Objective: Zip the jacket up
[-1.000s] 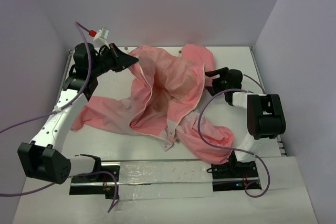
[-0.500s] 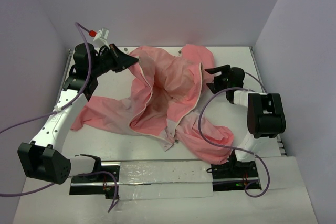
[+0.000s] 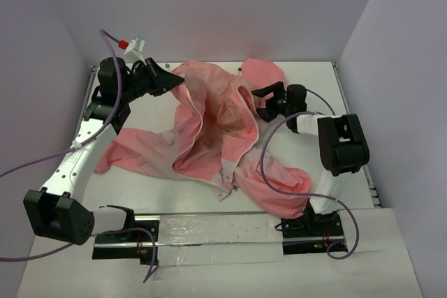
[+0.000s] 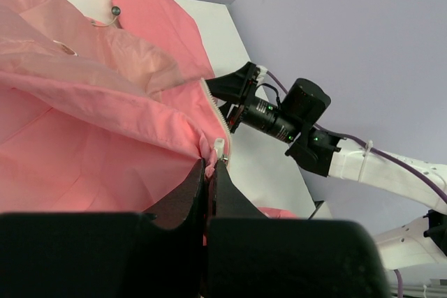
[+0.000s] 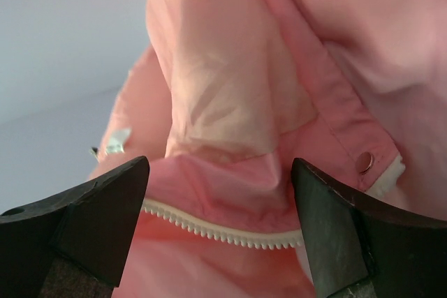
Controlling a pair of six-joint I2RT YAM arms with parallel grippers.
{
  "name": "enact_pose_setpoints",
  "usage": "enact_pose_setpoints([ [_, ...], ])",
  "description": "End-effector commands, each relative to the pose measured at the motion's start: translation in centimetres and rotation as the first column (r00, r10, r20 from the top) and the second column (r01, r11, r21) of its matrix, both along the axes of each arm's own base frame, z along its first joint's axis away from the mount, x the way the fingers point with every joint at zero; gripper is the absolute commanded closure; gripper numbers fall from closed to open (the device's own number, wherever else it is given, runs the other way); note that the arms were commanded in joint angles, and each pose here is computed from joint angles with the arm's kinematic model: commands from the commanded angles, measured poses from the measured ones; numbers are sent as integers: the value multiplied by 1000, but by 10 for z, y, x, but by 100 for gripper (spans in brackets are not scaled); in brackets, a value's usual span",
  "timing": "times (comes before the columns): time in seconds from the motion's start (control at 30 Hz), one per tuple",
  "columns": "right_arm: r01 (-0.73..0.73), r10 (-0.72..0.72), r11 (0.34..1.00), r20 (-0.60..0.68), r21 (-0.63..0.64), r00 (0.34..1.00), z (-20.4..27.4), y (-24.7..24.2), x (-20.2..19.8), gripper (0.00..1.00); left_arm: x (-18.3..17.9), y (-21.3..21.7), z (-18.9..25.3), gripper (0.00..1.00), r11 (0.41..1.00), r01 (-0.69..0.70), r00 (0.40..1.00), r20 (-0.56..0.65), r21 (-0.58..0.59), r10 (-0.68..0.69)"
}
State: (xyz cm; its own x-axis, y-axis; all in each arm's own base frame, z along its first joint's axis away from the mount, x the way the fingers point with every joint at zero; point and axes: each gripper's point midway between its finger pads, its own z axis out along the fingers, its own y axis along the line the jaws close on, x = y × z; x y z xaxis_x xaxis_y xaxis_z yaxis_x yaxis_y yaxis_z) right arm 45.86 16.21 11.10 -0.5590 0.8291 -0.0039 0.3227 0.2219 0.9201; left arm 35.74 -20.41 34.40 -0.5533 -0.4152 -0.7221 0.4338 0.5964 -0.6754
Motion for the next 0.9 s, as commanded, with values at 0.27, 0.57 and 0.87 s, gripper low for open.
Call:
enact_pose_setpoints([
  [0.27, 9, -7, 999, 52, -43, 999, 17, -3, -5, 10, -9, -1, 30, 100, 999, 32, 995, 95, -32, -29],
  [0.57, 193, -171, 948, 106, -253, 980, 28, -49, -17, 10, -12, 2, 31, 100, 1000, 16, 994, 104, -16, -14],
  [0.87, 213, -196, 947, 95, -238, 976, 43, -58, -25, 11, -12, 1, 32, 100, 1000, 22, 994, 107, -21, -20],
])
